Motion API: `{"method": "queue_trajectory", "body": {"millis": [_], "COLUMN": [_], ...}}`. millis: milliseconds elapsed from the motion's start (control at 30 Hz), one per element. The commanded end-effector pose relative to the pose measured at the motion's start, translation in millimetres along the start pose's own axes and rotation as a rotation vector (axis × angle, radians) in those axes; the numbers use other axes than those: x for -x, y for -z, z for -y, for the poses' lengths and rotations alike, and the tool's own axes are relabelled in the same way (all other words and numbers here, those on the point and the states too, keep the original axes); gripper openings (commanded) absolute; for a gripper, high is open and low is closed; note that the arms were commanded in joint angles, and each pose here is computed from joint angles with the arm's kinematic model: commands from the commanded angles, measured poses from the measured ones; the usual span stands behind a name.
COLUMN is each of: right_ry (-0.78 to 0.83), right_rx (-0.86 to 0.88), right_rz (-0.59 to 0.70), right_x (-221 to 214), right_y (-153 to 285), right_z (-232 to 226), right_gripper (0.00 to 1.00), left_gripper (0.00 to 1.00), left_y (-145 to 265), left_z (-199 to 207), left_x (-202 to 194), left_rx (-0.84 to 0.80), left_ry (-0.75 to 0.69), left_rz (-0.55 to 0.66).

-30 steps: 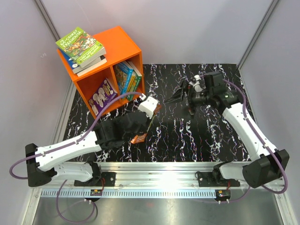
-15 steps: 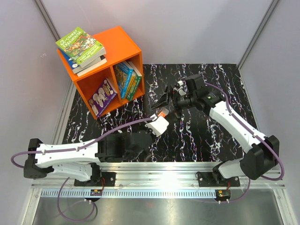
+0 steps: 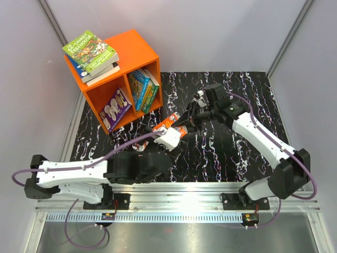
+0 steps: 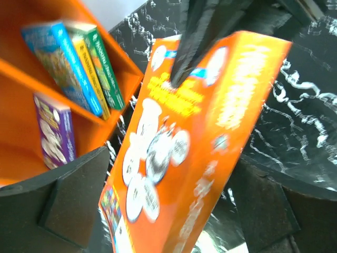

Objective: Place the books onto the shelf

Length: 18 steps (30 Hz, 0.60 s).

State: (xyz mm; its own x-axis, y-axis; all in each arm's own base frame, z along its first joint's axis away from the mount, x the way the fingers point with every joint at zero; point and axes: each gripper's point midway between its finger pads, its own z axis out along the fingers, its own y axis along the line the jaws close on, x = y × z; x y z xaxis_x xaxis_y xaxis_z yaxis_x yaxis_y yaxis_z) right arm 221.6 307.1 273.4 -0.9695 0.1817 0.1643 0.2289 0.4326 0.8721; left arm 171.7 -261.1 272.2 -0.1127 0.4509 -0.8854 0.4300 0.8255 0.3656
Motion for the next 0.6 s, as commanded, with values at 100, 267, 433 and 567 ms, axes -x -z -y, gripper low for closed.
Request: {"method": "queue_trajectory", "body": {"millis": [100, 267, 433, 567], "right_ry": [0.289, 0.513, 0.733, 0.812], "right_rx": [0.142, 0.120, 0.079, -0.010], "right_rz": [0.002, 0.056, 0.148, 0.246], "right_x": [22, 25, 17, 22], "right_y": [-18, -42, -81, -112], "right_z": [-71, -114, -148, -149], "right_gripper": [0.00, 0.00, 0.00, 0.00], "left_gripper": [0.99, 0.99, 0.99, 0.99], "left_y": [45, 74, 94, 100], "left_z": [-44, -85, -113, -124], "left_x": [13, -3, -12, -7], "left_rx": [-0.083, -0.131, -0.135, -0.116], "left_ry": [0.492, 0.717, 0.827, 0.832], "left_rz": [0.028, 0.051, 0.030, 0.009]}}
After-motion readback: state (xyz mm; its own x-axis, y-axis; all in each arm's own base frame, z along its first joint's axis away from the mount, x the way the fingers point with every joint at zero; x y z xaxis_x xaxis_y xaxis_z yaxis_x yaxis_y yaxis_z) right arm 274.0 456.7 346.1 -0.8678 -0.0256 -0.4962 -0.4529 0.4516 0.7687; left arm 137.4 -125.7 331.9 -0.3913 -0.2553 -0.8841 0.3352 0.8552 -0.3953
